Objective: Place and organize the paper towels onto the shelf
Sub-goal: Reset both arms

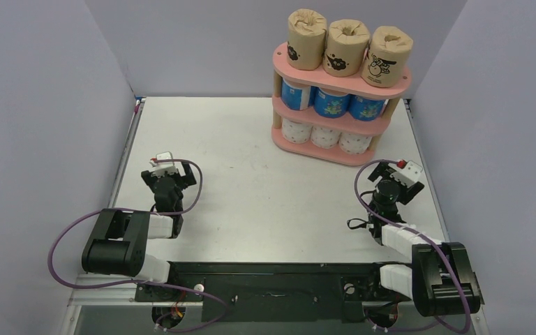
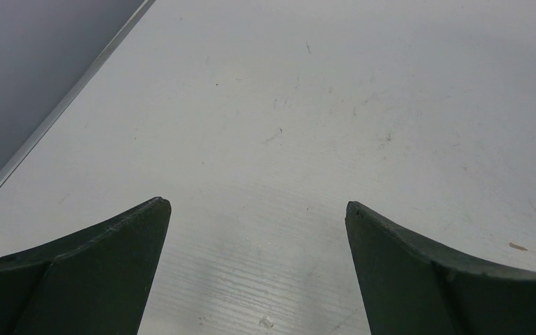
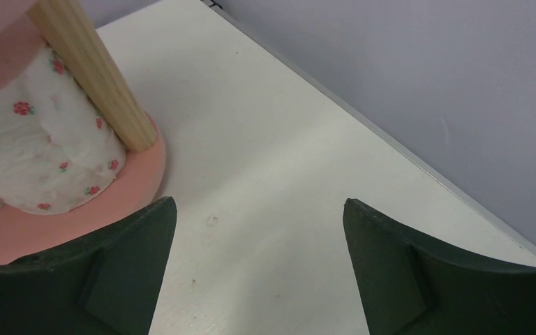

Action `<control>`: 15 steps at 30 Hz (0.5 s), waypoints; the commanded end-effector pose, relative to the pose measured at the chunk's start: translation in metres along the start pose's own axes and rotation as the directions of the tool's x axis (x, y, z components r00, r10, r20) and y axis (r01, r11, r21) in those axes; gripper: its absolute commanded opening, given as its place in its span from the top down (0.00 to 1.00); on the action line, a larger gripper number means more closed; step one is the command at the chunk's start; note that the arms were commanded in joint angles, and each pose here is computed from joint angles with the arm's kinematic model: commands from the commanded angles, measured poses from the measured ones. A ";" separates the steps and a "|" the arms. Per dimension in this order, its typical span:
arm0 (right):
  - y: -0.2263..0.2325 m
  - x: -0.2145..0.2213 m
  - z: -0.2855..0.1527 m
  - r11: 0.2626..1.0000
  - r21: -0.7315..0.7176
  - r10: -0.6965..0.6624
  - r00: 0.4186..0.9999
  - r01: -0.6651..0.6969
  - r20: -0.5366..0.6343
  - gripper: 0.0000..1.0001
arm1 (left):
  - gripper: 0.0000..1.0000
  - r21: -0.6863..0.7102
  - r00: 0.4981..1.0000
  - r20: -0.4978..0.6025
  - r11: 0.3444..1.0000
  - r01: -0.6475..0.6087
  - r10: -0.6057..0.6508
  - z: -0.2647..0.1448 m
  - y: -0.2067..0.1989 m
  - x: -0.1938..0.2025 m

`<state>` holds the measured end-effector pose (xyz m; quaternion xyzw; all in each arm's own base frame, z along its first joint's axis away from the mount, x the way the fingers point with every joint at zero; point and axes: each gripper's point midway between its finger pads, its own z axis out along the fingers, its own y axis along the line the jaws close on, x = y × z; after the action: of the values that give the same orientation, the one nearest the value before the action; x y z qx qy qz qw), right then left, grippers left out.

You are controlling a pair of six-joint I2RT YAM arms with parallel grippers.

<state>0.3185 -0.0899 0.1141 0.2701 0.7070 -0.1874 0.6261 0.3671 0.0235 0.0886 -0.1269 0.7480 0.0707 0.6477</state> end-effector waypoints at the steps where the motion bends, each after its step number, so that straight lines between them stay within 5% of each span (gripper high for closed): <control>1: 0.023 -0.020 -0.003 0.989 -0.146 0.034 0.993 -0.018 0.111 0.15 | 0.04 0.013 0.999 0.046 1.000 0.020 -0.020 0.002 -0.002 -0.011; 15: 0.047 -0.005 0.013 0.976 -0.214 -0.025 0.997 0.040 0.071 0.15 | 0.04 0.009 0.999 0.047 1.000 0.018 -0.019 0.002 -0.001 -0.011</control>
<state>0.3414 -0.0642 0.0933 0.1756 0.7328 -0.1477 0.6406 0.3671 0.0235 0.0887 -0.1270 0.7478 0.0707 0.6478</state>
